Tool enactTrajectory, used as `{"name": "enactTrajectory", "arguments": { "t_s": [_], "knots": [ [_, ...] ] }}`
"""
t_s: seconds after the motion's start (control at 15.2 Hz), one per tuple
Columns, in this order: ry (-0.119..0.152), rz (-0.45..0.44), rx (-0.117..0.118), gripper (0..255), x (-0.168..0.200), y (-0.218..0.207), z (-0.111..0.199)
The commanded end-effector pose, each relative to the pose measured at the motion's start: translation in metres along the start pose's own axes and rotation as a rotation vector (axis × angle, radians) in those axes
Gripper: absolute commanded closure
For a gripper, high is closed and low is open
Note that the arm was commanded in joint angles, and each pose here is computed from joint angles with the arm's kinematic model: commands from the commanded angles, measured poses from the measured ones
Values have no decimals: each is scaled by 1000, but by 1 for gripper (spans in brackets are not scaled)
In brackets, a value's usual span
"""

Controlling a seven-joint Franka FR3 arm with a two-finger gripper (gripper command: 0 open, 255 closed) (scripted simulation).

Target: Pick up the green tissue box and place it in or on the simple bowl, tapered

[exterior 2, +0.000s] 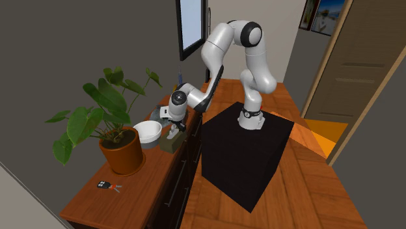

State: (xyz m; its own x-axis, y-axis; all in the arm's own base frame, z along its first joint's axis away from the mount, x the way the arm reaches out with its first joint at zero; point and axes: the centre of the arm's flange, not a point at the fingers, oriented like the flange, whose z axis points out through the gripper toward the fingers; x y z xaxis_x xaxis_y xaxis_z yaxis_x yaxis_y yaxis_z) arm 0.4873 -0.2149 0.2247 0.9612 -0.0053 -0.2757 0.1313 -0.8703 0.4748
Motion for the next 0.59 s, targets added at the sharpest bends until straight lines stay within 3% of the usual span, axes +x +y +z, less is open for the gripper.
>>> {"name": "enactTrajectory", "arguments": {
  "t_s": [0.0,0.07,0.13,0.53],
  "knots": [
    [0,0,0,0,0,0,0],
    [0,0,0,0,0,0,0],
    [0,0,0,255,0,0,0],
    [0,0,0,255,0,0,0]
  ]
}}
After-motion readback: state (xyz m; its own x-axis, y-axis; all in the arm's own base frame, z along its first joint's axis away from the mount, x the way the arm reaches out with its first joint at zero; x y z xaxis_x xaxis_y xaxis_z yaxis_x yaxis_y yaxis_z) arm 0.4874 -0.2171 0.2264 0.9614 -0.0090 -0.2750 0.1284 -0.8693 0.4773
